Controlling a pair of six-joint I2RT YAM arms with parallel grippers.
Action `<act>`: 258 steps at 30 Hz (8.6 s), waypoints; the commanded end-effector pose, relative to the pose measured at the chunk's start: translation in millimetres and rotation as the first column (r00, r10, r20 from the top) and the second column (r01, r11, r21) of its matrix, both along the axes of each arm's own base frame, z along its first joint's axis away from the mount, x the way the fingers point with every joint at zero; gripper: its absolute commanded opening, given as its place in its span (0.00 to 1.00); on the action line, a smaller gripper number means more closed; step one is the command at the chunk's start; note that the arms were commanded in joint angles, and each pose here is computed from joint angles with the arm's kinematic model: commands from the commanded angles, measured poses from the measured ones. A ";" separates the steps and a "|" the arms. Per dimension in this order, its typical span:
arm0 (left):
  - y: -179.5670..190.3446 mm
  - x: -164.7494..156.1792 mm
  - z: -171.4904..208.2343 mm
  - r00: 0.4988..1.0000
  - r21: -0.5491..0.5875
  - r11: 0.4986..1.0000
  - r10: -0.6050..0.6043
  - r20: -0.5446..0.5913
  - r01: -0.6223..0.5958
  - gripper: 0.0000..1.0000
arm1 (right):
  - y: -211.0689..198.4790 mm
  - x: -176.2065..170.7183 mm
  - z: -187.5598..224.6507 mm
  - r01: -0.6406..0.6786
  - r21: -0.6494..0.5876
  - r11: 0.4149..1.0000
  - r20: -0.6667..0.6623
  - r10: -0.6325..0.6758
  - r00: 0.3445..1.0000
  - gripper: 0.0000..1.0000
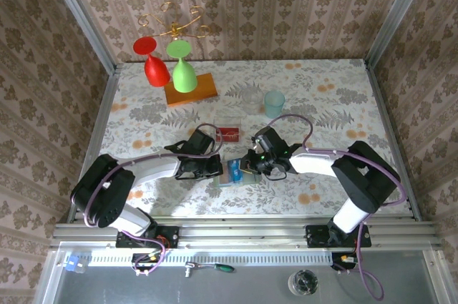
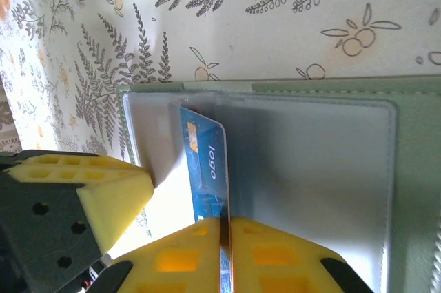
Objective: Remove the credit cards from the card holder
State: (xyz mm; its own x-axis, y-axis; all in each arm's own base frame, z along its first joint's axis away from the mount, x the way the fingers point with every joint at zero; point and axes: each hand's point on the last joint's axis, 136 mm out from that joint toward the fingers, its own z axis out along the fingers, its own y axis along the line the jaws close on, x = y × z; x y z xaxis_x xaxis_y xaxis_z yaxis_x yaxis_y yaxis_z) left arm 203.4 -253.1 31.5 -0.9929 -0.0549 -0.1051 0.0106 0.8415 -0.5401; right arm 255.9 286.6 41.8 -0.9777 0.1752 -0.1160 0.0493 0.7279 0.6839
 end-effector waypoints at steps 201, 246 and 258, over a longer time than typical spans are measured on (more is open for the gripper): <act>67.2 24.5 43.0 0.967 -0.069 0.974 0.224 0.119 -0.217 0.06 | 47.9 168.6 106.5 -0.442 -0.802 0.401 0.260 0.902 0.346 0.30; 29.0 -6.0 -2.9 0.991 -0.044 0.991 0.125 0.044 -0.124 0.06 | 39.5 -11.5 27.1 -0.365 -0.252 0.896 0.220 0.421 0.880 0.26; 28.2 -8.4 -10.1 0.993 -0.028 0.993 0.115 0.026 -0.114 0.06 | 44.8 -13.8 22.8 -0.308 -0.185 0.933 0.180 0.341 0.923 0.26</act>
